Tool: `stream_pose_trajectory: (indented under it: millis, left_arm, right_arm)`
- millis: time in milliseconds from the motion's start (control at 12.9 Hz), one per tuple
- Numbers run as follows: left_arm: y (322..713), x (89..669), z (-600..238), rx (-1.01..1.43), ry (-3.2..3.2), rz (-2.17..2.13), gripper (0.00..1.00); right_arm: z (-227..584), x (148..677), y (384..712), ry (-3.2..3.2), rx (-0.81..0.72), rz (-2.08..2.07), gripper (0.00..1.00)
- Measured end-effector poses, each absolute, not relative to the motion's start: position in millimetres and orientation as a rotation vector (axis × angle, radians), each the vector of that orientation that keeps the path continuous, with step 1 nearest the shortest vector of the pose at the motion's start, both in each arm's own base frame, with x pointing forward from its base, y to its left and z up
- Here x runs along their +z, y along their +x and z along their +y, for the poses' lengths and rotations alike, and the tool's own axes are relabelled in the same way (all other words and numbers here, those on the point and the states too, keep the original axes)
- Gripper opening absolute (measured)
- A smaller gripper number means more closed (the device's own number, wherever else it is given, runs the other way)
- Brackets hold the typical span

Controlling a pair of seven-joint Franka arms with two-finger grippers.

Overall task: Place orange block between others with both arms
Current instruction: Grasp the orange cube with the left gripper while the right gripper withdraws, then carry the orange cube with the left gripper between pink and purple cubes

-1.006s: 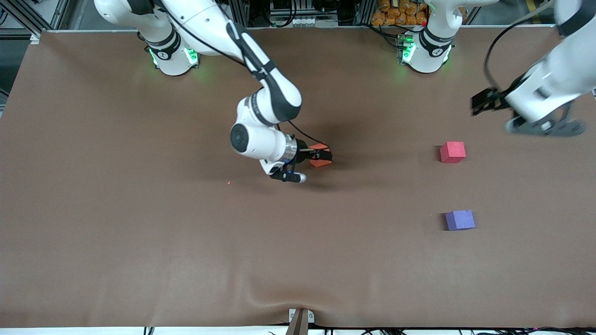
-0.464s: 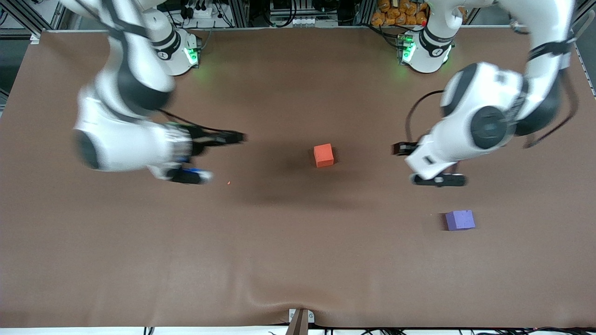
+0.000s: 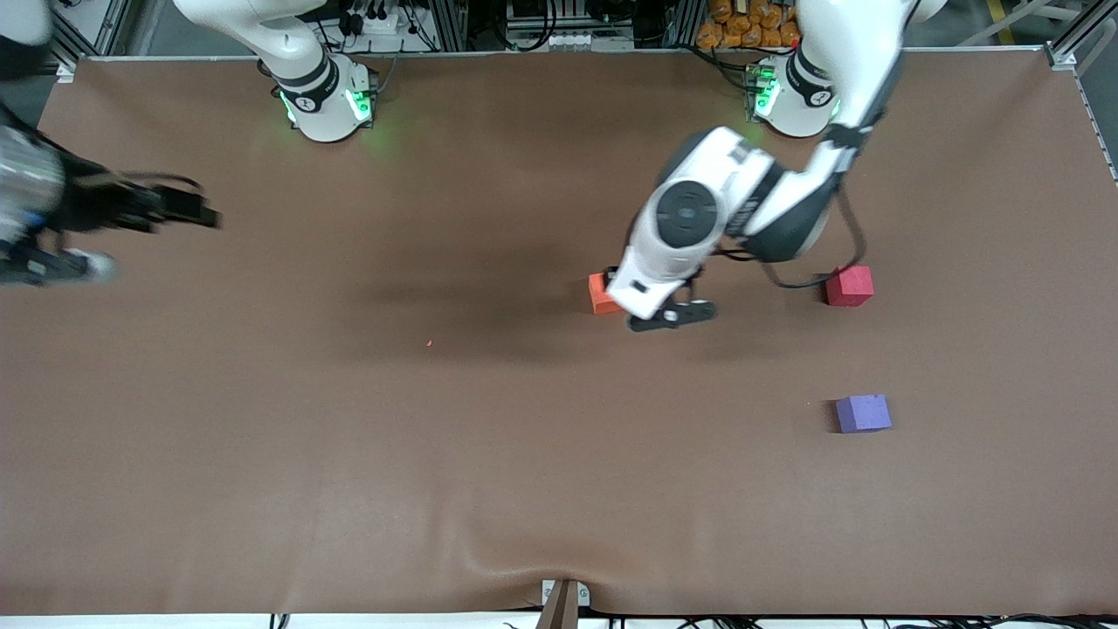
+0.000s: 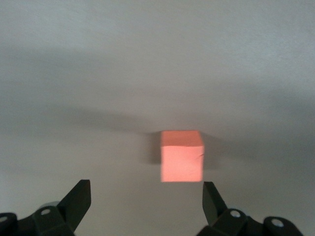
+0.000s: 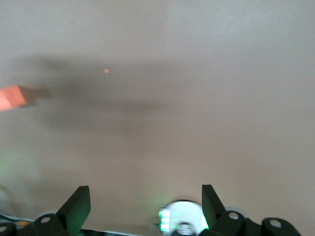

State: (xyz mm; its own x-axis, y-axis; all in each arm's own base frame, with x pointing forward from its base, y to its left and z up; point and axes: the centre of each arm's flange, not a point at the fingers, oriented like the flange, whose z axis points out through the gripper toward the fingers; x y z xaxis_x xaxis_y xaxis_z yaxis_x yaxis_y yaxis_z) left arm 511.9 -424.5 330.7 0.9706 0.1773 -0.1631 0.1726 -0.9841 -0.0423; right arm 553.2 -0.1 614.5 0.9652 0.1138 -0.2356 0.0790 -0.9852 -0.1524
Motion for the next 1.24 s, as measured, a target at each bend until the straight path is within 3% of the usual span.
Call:
stream_pose_trajectory:
  millis: [310, 851, 929, 1161, 1238]
  left_arm:
    - [494.7, 258.5, -458.2, 0.222, -3.055, -0.342, 1.0]
    - [467.0, 205.7, -470.4, 0.255, -2.987, -0.322, 1.0]
    - [465.0, 202.4, -469.0, 0.262, -2.98, -0.321, 0.93]
    - [463.5, 199.3, -467.8, 0.267, -2.975, -0.324, 0.59]
    - [464.5, 199.7, -467.1, 0.266, -2.975, -0.329, 0.58]
  right_arm:
    - [-60.3, 623.9, 547.2, -2.979, 0.317, -0.179, 1.0]
    - [-29.2, 629.3, 550.2, -3.053, 0.324, -0.287, 1.0]
    - [-26.6, 629.4, 550.3, -3.055, 0.324, -0.296, 1.0]
    - [-29.8, 629.4, 550.2, -3.058, 0.325, -0.289, 1.0]
    - [-30.1, 629.5, 550.1, -3.059, 0.325, -0.288, 1.0]
